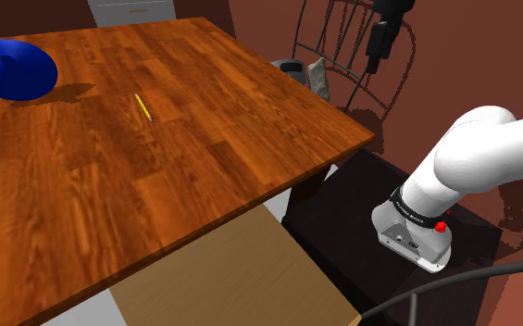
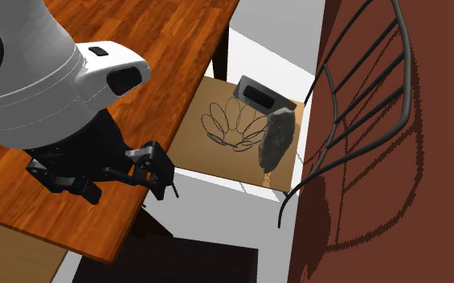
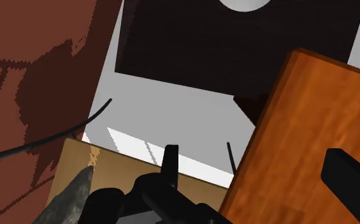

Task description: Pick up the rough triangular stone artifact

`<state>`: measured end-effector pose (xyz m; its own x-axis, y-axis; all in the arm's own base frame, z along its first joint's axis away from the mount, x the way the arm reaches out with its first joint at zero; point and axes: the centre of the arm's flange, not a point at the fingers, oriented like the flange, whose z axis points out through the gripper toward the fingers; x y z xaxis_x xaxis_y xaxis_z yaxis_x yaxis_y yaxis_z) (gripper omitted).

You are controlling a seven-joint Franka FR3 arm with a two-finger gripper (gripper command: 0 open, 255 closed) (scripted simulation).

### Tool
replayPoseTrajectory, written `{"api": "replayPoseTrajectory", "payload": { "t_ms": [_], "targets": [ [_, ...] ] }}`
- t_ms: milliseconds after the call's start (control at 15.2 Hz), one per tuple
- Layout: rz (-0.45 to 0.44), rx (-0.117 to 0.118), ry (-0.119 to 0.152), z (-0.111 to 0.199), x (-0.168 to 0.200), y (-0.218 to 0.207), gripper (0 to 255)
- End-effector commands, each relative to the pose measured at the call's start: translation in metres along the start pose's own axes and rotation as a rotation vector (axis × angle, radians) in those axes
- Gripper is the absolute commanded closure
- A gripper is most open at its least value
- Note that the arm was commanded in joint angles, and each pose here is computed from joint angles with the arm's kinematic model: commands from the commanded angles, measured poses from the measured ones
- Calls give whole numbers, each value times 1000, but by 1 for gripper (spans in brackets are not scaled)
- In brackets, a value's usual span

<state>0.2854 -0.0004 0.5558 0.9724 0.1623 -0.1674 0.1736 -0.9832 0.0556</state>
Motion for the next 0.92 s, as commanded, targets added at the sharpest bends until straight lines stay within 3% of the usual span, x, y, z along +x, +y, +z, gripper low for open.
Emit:
{"api": "replayPoseTrajectory", "payload": {
  "t_ms": [0,858],
  "targets": [
    [0,0,0,0,0,0,0],
    [209,20,-4,46,126,110,0]
  ]
}}
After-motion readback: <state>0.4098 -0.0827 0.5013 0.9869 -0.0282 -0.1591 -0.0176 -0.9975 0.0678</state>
